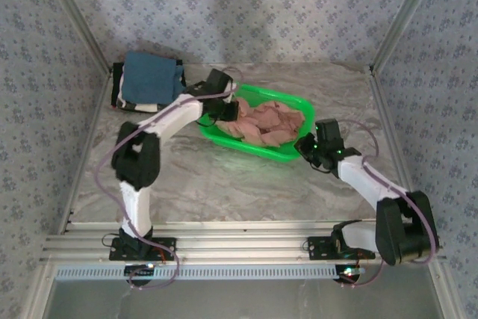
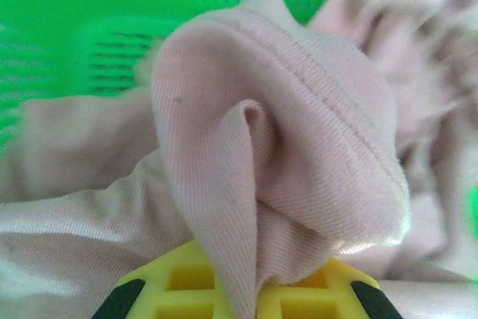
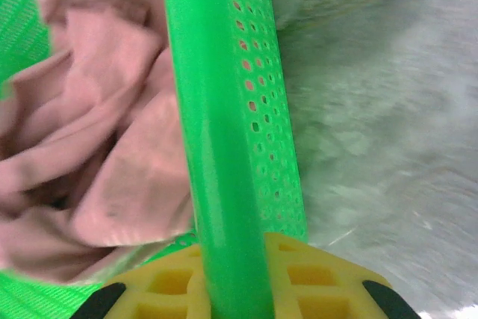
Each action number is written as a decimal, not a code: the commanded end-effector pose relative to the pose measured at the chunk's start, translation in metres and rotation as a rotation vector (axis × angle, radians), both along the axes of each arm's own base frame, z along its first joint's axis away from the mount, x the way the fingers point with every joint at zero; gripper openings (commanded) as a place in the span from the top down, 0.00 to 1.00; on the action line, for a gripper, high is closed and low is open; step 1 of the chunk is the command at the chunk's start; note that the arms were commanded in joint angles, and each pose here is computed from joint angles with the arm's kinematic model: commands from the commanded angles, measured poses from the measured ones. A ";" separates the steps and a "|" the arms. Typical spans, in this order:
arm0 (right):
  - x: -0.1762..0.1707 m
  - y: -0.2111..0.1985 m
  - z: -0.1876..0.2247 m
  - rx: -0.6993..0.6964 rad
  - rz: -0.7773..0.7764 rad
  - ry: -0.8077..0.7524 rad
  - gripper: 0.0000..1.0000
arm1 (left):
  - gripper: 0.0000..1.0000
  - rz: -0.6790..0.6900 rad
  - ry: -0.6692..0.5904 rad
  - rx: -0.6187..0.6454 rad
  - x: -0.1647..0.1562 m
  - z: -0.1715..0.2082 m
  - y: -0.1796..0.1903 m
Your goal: Fold and stack the t-shirts
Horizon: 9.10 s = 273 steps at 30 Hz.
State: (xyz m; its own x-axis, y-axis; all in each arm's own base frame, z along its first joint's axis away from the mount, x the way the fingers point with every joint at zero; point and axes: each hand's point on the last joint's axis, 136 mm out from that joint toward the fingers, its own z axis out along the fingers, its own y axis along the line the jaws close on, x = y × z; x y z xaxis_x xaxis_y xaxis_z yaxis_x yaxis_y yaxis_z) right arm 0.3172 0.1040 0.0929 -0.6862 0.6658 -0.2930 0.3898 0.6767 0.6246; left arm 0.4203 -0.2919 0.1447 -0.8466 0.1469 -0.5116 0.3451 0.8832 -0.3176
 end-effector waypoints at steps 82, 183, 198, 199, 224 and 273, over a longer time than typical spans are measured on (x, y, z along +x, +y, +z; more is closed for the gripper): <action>0.088 -0.060 0.070 0.194 -0.268 -0.229 0.00 | 1.00 -0.072 -0.501 -0.361 -0.123 0.297 0.059; -0.082 0.040 0.026 -0.529 0.765 0.096 1.00 | 1.00 0.294 0.074 0.126 0.020 -0.022 0.128; -0.006 -0.059 0.170 -0.675 0.309 -0.209 1.00 | 1.00 0.419 -0.319 -0.369 -0.034 0.183 0.195; -0.014 -0.060 0.154 -0.661 0.304 -0.181 1.00 | 1.00 0.436 -0.281 -0.389 -0.043 0.163 0.194; -0.090 -0.070 0.027 -0.477 0.180 -0.005 1.00 | 0.23 0.492 -0.009 -0.229 -0.129 0.026 0.202; -0.085 -0.077 0.003 -0.479 0.153 0.030 1.00 | 0.45 0.407 0.085 -0.307 -0.143 -0.047 0.168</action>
